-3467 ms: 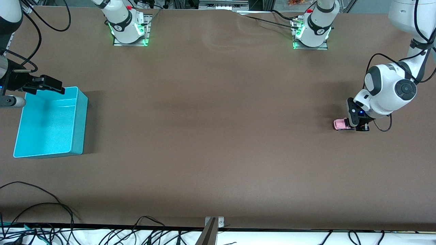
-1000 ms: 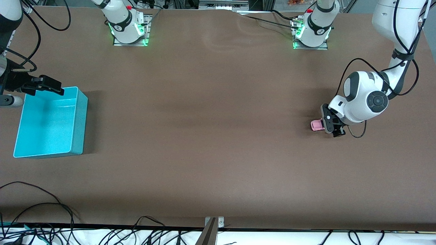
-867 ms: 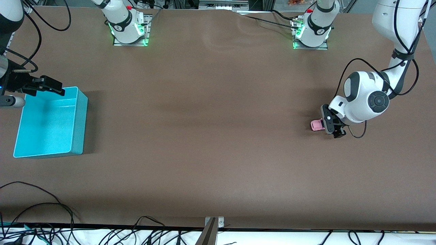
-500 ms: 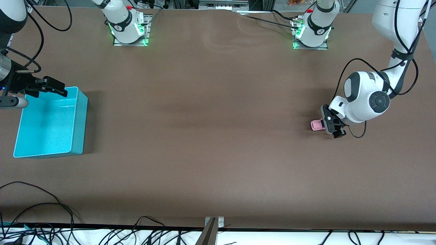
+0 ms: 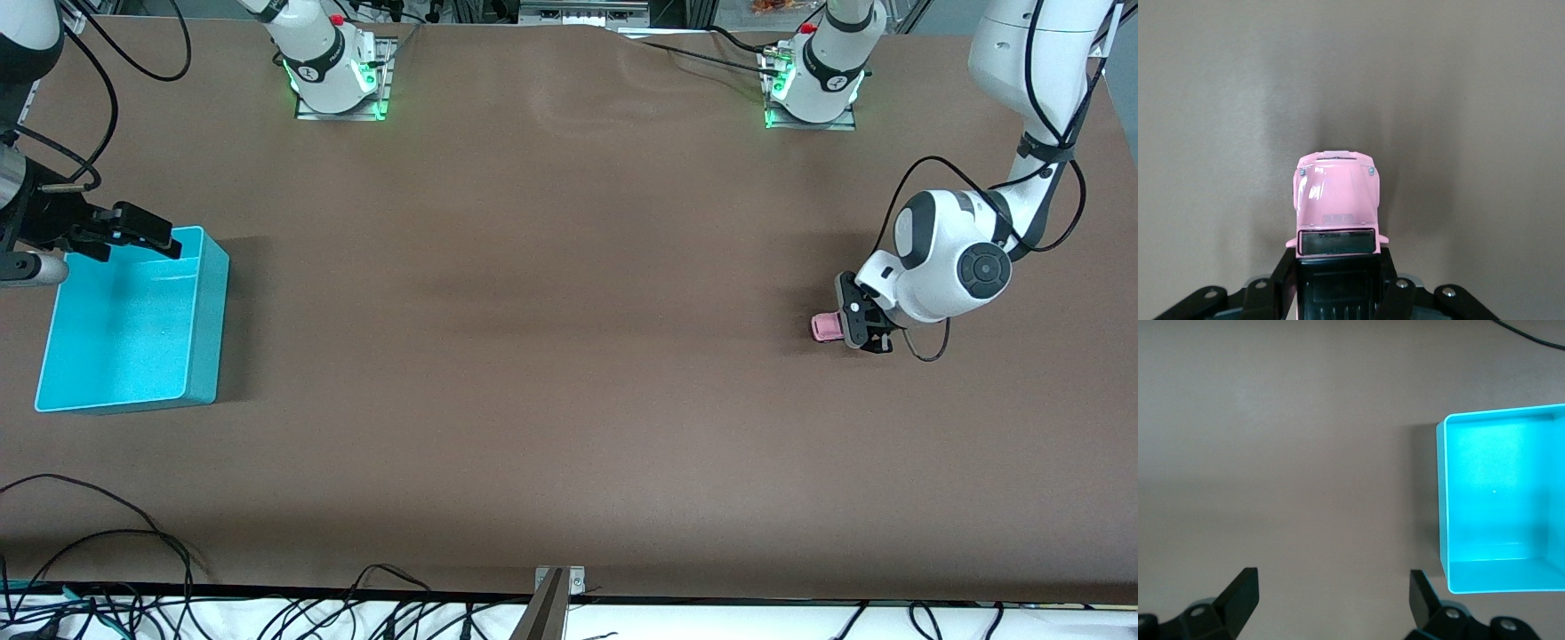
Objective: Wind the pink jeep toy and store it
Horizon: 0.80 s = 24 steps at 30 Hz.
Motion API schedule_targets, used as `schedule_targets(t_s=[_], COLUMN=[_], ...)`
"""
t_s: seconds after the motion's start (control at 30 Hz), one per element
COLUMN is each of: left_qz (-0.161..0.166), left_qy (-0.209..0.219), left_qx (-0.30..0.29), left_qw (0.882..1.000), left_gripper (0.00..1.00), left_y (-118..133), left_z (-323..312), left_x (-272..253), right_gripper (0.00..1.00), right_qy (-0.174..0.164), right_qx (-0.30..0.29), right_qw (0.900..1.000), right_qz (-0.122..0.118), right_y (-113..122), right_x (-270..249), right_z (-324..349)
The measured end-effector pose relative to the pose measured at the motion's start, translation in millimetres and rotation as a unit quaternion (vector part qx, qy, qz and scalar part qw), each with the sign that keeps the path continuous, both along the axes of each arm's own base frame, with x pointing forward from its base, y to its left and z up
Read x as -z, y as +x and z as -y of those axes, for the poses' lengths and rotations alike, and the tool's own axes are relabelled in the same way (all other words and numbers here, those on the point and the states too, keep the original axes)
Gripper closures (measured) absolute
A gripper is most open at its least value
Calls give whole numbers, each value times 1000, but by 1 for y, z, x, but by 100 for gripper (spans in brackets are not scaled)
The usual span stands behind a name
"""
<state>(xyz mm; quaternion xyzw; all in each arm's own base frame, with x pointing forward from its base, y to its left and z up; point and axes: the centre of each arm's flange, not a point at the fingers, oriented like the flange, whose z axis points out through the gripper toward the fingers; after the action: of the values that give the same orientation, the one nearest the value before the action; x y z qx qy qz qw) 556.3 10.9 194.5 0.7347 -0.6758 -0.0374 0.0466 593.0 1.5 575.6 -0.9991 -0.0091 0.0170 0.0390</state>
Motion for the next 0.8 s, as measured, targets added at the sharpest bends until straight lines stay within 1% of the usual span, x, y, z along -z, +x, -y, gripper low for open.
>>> schedule_targets(t_s=[0.17, 0.8], left_qz=[-2, -2], left_qy=[-2, -3], left_qx=[21, 26], left_qw=[1000, 1000], left_gripper=[49, 49], left_y=[-1, -1], left_z=[-1, -2], left_x=[0, 0], right_gripper=[0, 0], right_qy=[0, -1], right_qx=[3, 10], right_qw=[1000, 1000], right_qz=[3, 2], right_y=[1, 2], right_x=[0, 2], right_z=[3, 11])
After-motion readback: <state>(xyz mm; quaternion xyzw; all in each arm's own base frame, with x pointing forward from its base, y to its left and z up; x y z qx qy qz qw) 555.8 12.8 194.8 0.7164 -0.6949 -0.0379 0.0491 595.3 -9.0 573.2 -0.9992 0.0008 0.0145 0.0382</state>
